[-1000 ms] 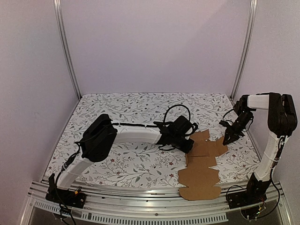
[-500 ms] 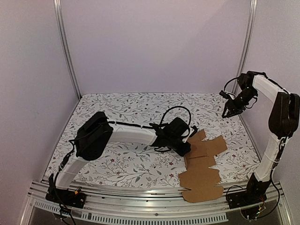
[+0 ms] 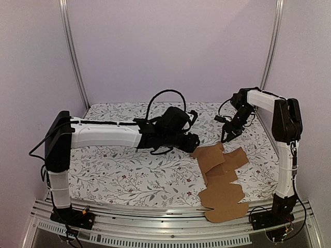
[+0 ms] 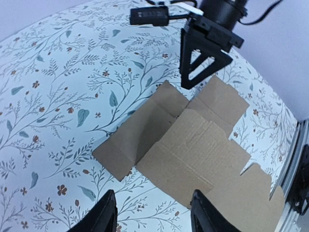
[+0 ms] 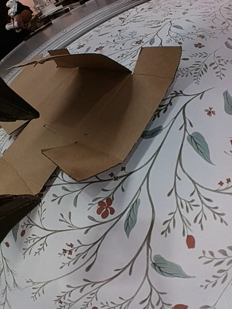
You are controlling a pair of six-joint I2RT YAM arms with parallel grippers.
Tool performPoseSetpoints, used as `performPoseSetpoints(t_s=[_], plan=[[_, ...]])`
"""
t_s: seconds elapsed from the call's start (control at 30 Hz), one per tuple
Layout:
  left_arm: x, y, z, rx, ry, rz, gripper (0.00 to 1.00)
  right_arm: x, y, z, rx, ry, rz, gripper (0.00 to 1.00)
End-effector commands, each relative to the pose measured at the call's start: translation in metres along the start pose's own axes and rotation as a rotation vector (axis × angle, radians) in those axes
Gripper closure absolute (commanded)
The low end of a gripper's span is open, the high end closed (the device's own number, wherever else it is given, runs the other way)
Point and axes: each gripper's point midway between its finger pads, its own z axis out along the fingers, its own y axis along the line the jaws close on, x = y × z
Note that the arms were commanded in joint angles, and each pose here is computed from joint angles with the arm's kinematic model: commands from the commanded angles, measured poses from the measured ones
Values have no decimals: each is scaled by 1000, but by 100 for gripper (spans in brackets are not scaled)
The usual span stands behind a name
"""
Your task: Fold the paper box
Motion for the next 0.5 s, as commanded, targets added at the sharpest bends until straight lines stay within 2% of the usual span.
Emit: performPoseSetpoints(t_s=[0.0,0.17,0.3,0.47], plan=[[57,74,4,-181,121,-304,47,-11,6,9,0,0,2,50],[78,81,23,-95,163,-453,46,-12,-2,24,4,21,63,55],[82,68,44,6,183,-506,46,-9,-4,29,0,28,88,59],[72,56,66,105,151,-544,46,-5,-2,31,-6,24,95,60]])
